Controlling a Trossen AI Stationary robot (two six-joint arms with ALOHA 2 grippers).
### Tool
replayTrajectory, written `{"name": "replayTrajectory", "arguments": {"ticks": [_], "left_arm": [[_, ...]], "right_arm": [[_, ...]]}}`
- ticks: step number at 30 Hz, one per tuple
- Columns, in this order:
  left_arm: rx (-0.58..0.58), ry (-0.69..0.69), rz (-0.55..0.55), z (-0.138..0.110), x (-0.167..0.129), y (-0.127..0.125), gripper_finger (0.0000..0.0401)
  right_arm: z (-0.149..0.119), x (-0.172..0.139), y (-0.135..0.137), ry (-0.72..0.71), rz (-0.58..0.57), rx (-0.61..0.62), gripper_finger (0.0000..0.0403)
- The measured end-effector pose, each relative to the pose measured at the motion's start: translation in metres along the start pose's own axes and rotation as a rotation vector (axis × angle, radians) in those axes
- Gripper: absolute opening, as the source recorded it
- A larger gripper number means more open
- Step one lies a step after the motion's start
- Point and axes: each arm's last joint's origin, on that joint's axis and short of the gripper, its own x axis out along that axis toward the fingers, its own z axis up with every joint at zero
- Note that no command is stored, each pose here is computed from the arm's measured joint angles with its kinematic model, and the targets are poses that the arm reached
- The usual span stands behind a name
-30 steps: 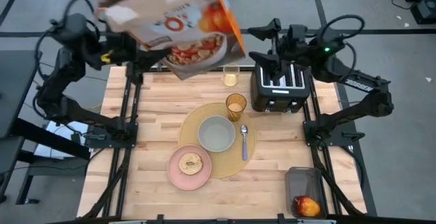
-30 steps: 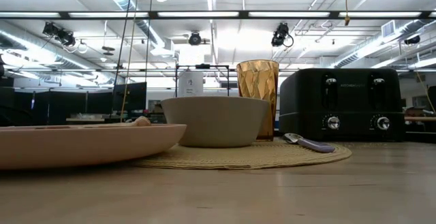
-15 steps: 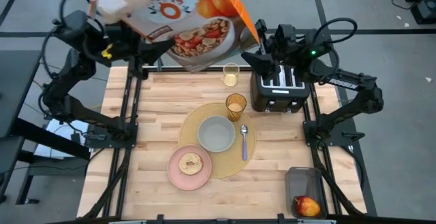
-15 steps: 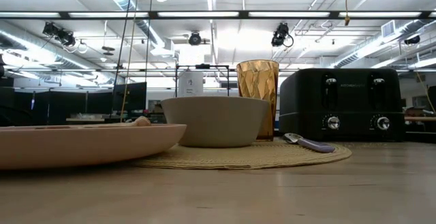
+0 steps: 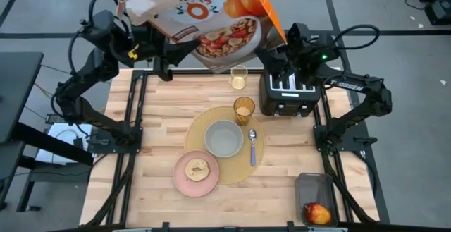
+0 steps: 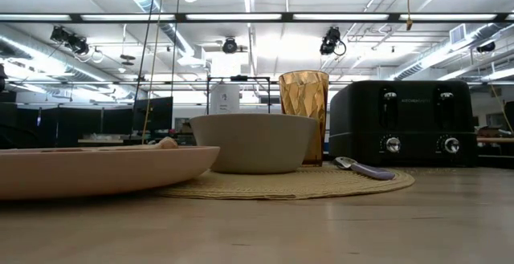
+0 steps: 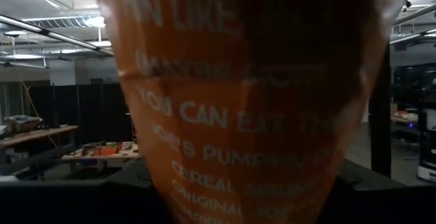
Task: Arrange a breakfast setting
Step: Pour the cereal on the gray bowl
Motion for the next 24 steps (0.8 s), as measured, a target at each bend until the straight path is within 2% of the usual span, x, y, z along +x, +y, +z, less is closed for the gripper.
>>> {"name": "replayTrajectory", "arguments": {"ticks": [5,12,16,20,23,24], "left_arm": [[-0.002,0.004,0.003,-0.006,0.008,0.002,0.0214],[-0.008,-0.005,0.016,-0.007,0.010,0.002,0.0213],[-0.014,0.006,0.023,-0.011,0.013,0.003,0.0213],[-0.018,0.020,0.029,-0.014,0.015,0.004,0.0215],[-0.001,0.030,0.028,-0.015,0.015,0.004,0.0239],[0.009,0.030,0.028,-0.015,0.015,0.004,0.0249]], "right_arm": [[0.002,0.000,0.001,-0.018,0.009,-0.021,0.0400],[0.007,0.000,0.004,-0.093,0.010,-0.189,0.0400],[0.008,0.000,0.003,-0.096,0.017,-0.155,0.0398],[0.008,-0.001,0.000,-0.090,0.010,-0.138,0.0366],[0.009,-0.001,0.001,-0.087,0.025,-0.147,0.0328],[0.009,-0.001,0.001,-0.087,0.028,-0.148,0.0327]]}}
